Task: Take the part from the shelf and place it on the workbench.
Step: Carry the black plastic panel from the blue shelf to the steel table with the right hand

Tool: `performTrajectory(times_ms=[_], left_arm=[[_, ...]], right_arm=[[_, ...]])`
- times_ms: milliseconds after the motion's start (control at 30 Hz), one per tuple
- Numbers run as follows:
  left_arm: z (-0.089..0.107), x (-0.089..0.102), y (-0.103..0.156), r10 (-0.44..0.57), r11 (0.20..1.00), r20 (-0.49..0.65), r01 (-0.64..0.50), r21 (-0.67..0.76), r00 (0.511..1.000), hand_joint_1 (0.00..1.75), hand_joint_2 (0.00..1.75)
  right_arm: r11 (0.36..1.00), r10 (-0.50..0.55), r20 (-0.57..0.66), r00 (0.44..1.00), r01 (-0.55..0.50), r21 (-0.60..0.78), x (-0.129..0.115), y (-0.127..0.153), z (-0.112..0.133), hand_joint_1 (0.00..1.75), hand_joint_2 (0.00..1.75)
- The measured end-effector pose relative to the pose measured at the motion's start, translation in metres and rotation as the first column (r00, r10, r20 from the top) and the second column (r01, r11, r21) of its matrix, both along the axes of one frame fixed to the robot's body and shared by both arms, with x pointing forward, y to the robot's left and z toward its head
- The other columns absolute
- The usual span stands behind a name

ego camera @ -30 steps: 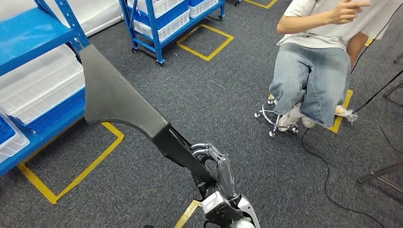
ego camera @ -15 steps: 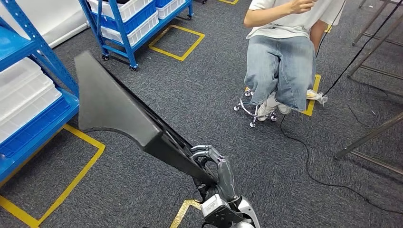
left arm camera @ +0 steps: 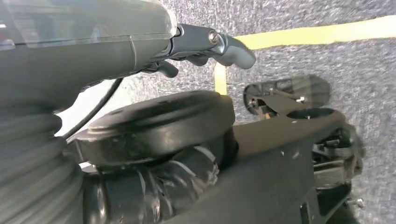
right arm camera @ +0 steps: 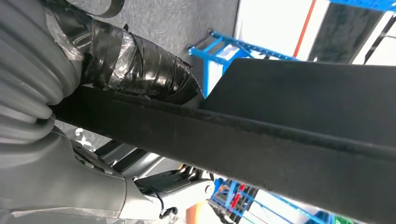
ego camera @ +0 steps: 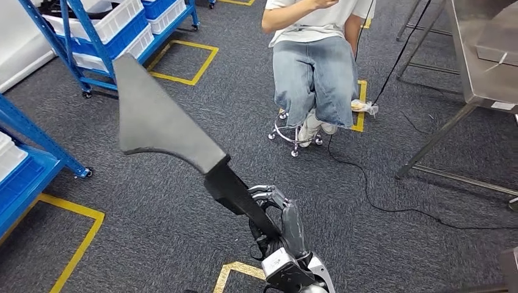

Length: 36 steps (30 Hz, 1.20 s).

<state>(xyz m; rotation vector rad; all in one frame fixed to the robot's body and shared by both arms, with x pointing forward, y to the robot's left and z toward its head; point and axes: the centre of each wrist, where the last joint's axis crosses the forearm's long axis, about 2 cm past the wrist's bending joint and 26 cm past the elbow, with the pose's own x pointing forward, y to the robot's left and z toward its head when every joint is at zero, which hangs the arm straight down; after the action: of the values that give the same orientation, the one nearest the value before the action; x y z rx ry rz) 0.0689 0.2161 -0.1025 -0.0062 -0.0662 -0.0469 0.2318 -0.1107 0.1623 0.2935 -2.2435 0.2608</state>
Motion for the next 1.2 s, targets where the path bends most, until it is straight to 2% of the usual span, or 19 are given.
performTrajectory(times_ms=[1200], left_arm=[[-0.0001, 0.0002, 0.001, 0.012, 1.0, 0.004, -0.012, -0.005, 1.0, 0.0, 1.75]], right_arm=[[1.0, 0.003, 0.004, 1.0, -0.003, 0.004, 0.0015, -0.0015, 0.0034, 1.68, 1.75]])
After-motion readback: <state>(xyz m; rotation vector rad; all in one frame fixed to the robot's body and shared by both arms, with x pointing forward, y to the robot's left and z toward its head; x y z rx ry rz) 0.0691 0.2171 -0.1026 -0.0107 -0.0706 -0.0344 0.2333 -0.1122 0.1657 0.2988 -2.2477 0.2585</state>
